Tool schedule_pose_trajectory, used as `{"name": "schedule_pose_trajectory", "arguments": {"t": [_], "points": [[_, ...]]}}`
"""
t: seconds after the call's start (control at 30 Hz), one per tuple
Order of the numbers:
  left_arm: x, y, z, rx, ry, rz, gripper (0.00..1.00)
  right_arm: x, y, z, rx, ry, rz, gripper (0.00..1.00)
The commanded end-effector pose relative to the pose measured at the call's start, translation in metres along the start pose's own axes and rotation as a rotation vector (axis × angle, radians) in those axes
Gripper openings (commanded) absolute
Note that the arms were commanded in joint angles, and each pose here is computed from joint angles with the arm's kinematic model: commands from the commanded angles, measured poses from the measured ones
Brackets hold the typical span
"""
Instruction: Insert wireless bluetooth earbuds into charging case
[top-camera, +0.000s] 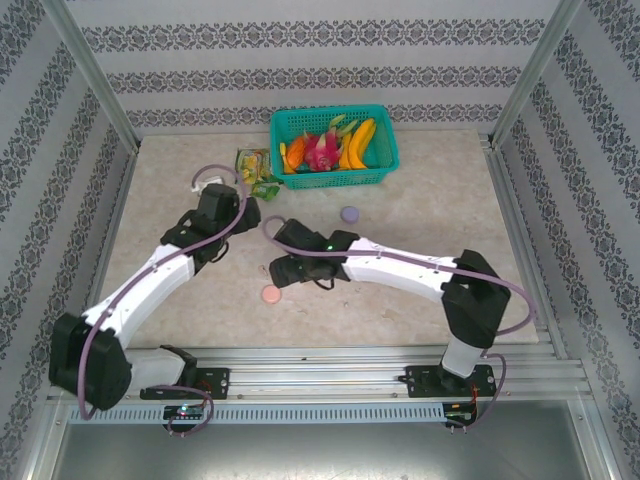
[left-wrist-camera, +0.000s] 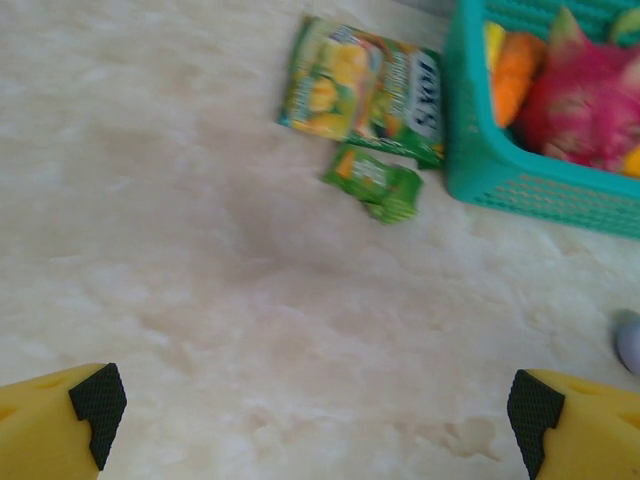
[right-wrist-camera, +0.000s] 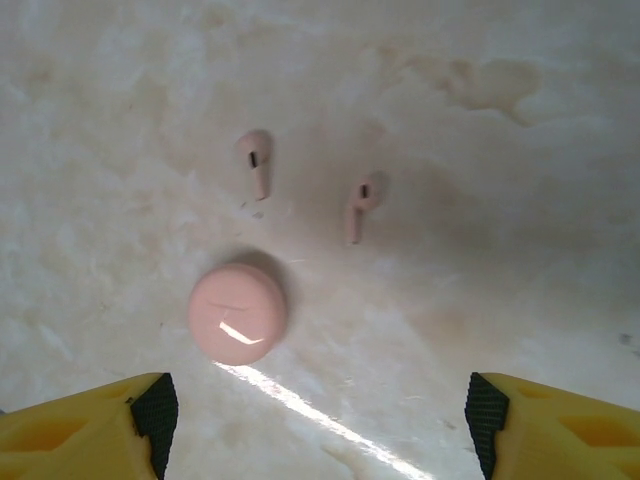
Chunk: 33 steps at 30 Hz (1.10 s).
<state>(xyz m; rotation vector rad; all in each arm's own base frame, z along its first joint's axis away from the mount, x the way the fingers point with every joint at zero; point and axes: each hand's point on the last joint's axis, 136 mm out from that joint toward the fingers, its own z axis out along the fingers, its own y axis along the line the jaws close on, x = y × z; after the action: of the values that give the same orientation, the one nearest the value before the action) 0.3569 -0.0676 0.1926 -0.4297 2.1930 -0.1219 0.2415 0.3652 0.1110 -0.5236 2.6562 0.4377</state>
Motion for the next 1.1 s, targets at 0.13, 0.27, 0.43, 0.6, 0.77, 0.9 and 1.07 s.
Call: {"name": "schedule_pose_trajectory", "arguments": {"t": [0.13,0.27,0.43,0.6,0.77,0.9,1.07], "points": [[-0.015,0.080,-0.020,-0.119,-0.105,-0.366,1.00,0.017,0.016,0.029,0.134,0.102,-0.034,0.78],[-0.010,0.102,-0.018,-0.141,-0.069,-0.467,1.00,0.023,0.020,0.043,0.196,0.152,-0.045,0.77],[-0.007,0.115,-0.015,-0.157,-0.051,-0.507,1.00,0.024,0.026,0.057,0.215,0.175,-0.015,0.76],[-0.005,0.117,-0.013,-0.152,-0.046,-0.516,1.00,0.027,0.034,0.069,0.211,0.192,0.005,0.75],[-0.004,0.119,-0.011,-0.150,-0.045,-0.523,1.00,0.032,0.039,0.081,0.206,0.212,0.013,0.72],[-0.003,0.120,-0.011,-0.152,-0.046,-0.522,1.00,0.035,0.042,0.089,0.201,0.227,0.010,0.71],[-0.002,0.121,-0.011,-0.151,-0.045,-0.524,1.00,0.041,0.039,0.097,0.215,0.244,0.010,0.69]]}}
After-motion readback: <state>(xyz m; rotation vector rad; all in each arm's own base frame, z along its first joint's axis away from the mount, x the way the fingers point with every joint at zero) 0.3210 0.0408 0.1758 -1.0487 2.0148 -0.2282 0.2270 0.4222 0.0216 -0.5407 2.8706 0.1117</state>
